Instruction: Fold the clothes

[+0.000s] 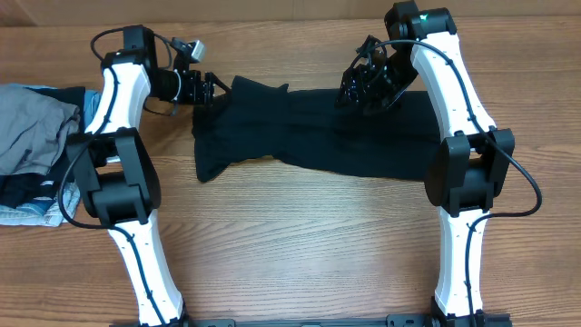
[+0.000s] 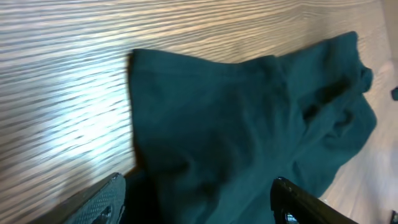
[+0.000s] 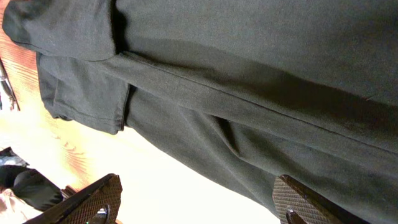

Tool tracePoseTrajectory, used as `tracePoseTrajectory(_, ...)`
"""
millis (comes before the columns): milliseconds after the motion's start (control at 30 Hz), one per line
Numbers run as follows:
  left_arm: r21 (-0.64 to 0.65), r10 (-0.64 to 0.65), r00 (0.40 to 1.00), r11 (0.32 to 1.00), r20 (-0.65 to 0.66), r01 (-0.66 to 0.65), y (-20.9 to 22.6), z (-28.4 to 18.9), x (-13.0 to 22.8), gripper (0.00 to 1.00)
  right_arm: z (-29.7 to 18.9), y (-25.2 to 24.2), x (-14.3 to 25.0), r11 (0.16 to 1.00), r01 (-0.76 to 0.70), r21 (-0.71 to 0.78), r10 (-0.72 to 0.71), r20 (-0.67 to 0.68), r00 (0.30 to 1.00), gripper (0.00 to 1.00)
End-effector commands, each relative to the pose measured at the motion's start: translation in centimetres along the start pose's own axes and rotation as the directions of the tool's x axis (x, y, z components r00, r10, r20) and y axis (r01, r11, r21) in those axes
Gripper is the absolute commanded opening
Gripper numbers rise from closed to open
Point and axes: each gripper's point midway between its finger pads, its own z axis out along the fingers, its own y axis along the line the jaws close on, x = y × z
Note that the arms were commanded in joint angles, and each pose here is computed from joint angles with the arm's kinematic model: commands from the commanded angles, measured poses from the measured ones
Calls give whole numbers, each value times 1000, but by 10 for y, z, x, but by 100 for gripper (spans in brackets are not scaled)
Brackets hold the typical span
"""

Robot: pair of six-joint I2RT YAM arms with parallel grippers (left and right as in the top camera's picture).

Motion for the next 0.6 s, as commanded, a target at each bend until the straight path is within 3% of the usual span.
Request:
tracePoseTrajectory(0, 47, -5, 1000, 999, -7, 5, -14, 1, 0, 78, -14, 10, 0, 1000, 28, -13, -28, 33, 999, 83)
tracePoseTrajectory(233, -52, -58, 995, 997, -79, 54, -2, 4, 17, 79, -14, 9, 1, 1000, 27, -8, -27, 27, 999, 86)
tracePoseTrajectory(433, 22, -83, 990, 996, -115, 86, -22, 12, 26, 82, -19, 4, -6, 1000, 25, -10, -25, 56, 998, 86)
tracePoseTrajectory(567, 68, -147, 969, 984, -198, 163, -45, 17, 44, 84, -21, 1, -14, 1000, 20, -12, -19, 90, 996, 96)
